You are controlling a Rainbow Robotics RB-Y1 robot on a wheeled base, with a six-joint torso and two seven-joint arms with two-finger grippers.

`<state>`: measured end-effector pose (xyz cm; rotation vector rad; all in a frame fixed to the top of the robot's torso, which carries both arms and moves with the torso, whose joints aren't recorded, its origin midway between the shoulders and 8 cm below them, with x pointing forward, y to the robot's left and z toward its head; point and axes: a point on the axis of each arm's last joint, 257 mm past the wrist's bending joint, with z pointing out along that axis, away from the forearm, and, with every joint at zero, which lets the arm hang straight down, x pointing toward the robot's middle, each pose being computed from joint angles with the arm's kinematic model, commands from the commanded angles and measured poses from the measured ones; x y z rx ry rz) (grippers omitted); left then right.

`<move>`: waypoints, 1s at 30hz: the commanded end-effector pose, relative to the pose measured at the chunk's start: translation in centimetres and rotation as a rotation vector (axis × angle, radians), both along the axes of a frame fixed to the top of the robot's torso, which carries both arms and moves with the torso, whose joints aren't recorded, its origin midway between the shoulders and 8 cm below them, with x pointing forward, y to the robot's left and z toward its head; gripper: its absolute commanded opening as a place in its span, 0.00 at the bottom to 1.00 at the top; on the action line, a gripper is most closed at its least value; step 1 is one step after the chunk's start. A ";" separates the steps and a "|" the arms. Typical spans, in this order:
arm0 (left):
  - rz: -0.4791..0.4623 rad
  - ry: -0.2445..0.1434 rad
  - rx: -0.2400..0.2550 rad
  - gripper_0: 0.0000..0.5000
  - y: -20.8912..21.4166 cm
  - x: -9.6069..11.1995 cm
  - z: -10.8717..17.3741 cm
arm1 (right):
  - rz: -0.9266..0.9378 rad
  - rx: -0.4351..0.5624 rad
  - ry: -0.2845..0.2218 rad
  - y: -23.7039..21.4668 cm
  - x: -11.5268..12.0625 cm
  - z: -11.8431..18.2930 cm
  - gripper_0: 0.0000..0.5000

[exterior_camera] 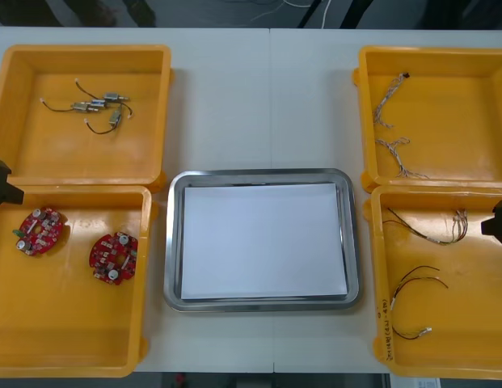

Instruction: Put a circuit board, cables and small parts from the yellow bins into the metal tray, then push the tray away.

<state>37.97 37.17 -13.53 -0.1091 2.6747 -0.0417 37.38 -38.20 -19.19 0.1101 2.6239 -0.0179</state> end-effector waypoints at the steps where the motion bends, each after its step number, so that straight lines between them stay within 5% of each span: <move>1: -0.040 0.036 0.045 1.00 1.0 -1.2 -0.7 | -0.025 0.021 0.004 -0.1 -0.5 -0.2 1.00; 9: -0.035 0.031 0.065 1.00 1.6 -1.1 -0.6 | -0.025 0.021 0.004 -0.1 -0.5 -0.2 1.00; 17: -0.022 0.077 0.100 1.00 3.0 -2.5 -2.4 | -0.025 0.021 0.004 -0.1 -0.5 -0.2 1.00; 30: -0.029 0.007 0.067 1.00 3.8 -0.7 -4.0 | -0.026 0.033 0.000 0.3 -0.3 -0.3 1.00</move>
